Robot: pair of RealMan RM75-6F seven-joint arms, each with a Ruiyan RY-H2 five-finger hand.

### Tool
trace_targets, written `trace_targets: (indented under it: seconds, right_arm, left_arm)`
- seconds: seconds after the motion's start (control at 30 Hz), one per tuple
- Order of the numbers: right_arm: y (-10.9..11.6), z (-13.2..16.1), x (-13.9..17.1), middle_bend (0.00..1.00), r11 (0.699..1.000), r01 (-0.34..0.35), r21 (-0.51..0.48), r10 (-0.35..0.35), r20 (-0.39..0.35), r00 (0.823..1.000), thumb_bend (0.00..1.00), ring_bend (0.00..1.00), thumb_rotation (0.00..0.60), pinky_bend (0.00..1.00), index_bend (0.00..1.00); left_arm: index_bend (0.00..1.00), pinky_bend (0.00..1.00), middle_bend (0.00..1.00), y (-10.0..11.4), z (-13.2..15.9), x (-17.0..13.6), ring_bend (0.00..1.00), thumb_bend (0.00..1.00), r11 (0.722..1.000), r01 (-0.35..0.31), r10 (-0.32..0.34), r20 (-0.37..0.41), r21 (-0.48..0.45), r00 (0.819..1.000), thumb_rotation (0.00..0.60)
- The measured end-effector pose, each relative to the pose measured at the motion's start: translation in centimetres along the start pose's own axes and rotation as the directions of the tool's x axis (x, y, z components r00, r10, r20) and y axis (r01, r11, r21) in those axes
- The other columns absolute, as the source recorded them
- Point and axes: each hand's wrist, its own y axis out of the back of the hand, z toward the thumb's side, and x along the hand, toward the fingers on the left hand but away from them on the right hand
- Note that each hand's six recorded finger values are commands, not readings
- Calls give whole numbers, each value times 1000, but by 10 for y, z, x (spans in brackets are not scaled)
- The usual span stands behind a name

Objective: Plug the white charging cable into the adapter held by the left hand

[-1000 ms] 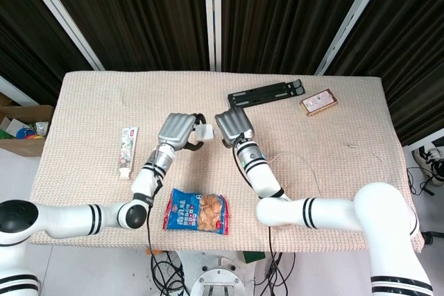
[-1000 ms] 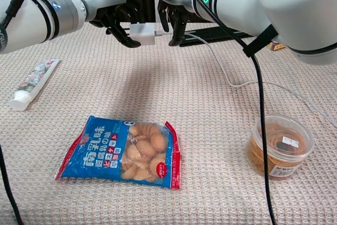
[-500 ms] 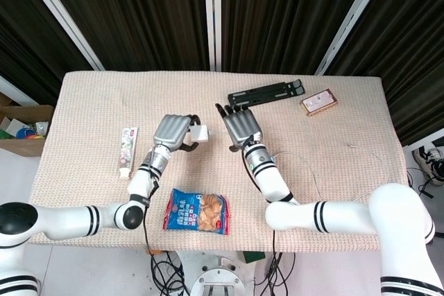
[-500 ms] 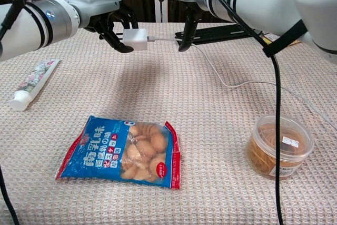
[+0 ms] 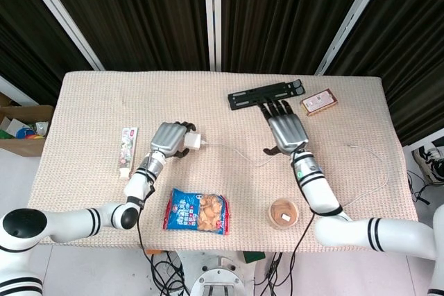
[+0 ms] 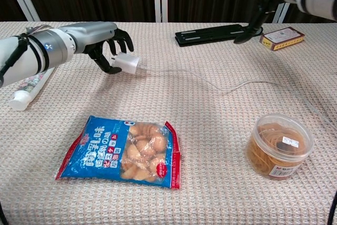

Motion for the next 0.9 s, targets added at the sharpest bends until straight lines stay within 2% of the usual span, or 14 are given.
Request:
trace_targets:
  seconds: [0.13, 0.3, 0.47, 0.6, 0.73, 0.9]
  right_arm:
    - [4, -37, 19, 15, 1000, 17, -2, -16, 64, 998, 31, 0, 600, 28, 0]
    - [5, -77, 43, 63, 999, 44, -11, -42, 108, 993, 105, 0, 600, 76, 0]
    - [8, -113, 70, 70, 994, 101, -34, -97, 108, 989, 167, 0, 600, 71, 0]
    - [8, -149, 101, 70, 986, 156, -60, -148, 120, 982, 176, 0, 600, 64, 0]
    - [3, -184, 143, 70, 978, 200, -56, -189, 159, 969, 176, 0, 600, 57, 0]
    - [-6, -206, 188, 73, 968, 249, -43, -236, 193, 952, 176, 0, 600, 56, 0]
  left_arm:
    - [112, 287, 178, 6, -20, -12, 164, 316, 999, -33, 33, -14, 24, 999, 566]
    - [131, 284, 177, 31, -64, -37, 162, 314, 990, -120, 126, -73, 77, 989, 593]
    - [149, 270, 187, 65, -127, -91, 162, 315, 958, -222, 249, -147, 181, 957, 600]
    - [153, 264, 190, 79, -175, -147, 162, 315, 945, -256, 302, -240, 204, 923, 600]
    - [160, 248, 201, 78, -203, -208, 162, 315, 938, -270, 330, -321, 217, 888, 600]
    - [159, 244, 202, 63, -209, -265, 162, 315, 937, -280, 342, -382, 209, 859, 600]
